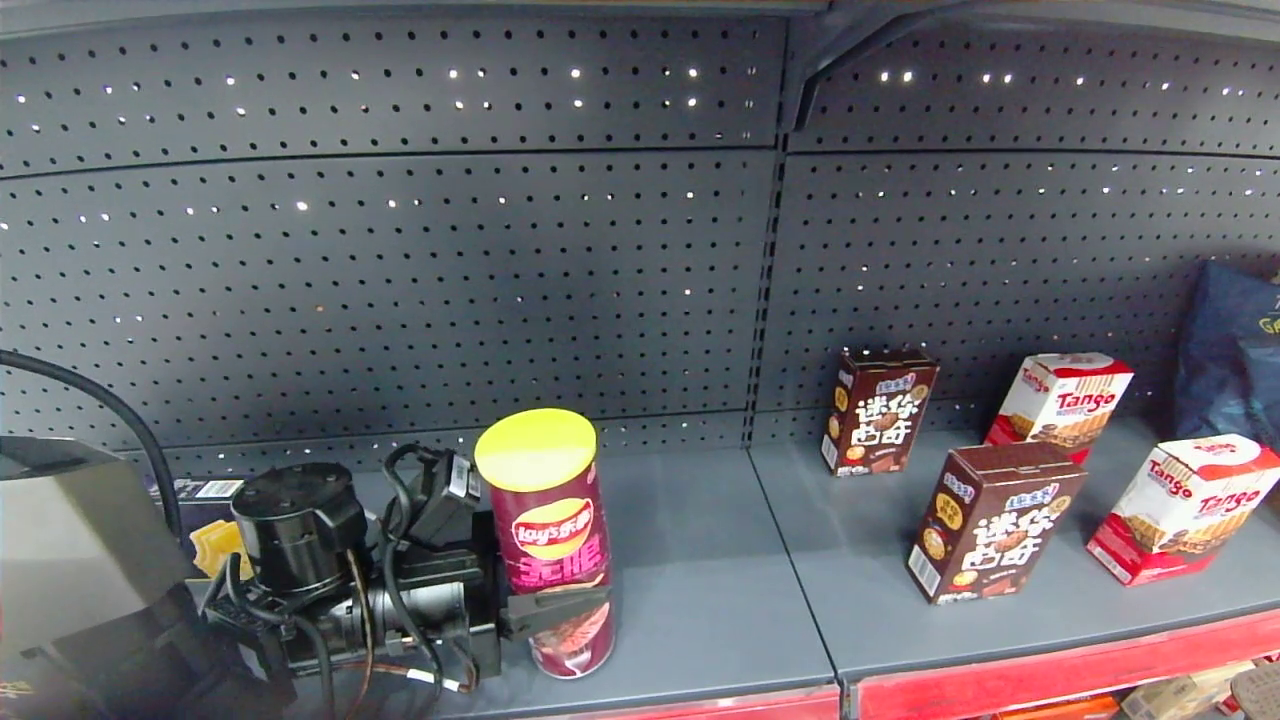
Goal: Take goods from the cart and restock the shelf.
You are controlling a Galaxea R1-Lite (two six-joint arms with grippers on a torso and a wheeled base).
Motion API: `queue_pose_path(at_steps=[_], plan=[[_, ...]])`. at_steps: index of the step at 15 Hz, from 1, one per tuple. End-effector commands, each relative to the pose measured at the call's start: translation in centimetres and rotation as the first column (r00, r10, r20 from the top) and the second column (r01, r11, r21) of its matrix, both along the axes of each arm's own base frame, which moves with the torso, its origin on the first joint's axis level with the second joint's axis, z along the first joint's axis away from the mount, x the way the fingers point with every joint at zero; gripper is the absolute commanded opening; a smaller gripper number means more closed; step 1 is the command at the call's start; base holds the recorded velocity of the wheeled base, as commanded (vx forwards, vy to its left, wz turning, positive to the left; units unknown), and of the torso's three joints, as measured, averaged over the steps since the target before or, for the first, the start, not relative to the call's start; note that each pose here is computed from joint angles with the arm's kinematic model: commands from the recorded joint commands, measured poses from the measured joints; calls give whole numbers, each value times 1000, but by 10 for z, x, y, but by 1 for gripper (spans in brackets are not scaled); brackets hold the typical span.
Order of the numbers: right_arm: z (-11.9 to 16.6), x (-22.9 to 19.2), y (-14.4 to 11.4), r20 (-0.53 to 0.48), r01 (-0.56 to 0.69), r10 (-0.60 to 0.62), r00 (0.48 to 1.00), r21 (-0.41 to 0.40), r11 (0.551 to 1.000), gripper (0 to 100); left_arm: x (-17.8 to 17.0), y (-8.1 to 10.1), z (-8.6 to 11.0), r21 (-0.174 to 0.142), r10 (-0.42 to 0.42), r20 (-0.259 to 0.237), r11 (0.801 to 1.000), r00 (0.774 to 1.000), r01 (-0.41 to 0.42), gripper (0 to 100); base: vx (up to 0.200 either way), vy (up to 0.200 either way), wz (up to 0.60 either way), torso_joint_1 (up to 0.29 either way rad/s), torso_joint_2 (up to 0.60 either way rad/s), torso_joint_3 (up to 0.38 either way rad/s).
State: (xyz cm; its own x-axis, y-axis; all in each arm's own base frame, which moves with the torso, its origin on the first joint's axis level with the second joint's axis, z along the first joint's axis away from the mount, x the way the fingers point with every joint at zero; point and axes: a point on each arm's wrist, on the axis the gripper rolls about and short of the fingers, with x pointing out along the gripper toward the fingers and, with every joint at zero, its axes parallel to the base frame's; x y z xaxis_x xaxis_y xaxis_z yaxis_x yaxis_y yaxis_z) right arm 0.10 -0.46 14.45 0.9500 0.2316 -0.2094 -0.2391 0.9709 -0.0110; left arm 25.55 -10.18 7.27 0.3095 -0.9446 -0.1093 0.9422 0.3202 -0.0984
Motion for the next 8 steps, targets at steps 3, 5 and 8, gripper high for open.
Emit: queue_pose_path(at_steps=[3, 5, 8], plan=[[0, 0, 0, -1, 0, 0, 1000, 0, 1000, 0, 0, 1, -5, 15, -1, 7, 1000, 1000, 1, 0, 0, 0, 0, 0, 0, 0], [0, 0, 0, -1, 1, -1, 1000, 0, 1000, 0, 2, 0, -7, 19, -4, 5, 1000, 1000, 3, 0, 0, 0, 0, 0, 0, 0], [-2, -1, 0, 1, 2, -2, 1000, 1, 1000, 0, 3, -1, -10, 21, -2, 1, 1000, 1000, 2, 0, 0, 0, 0, 0, 0, 0]])
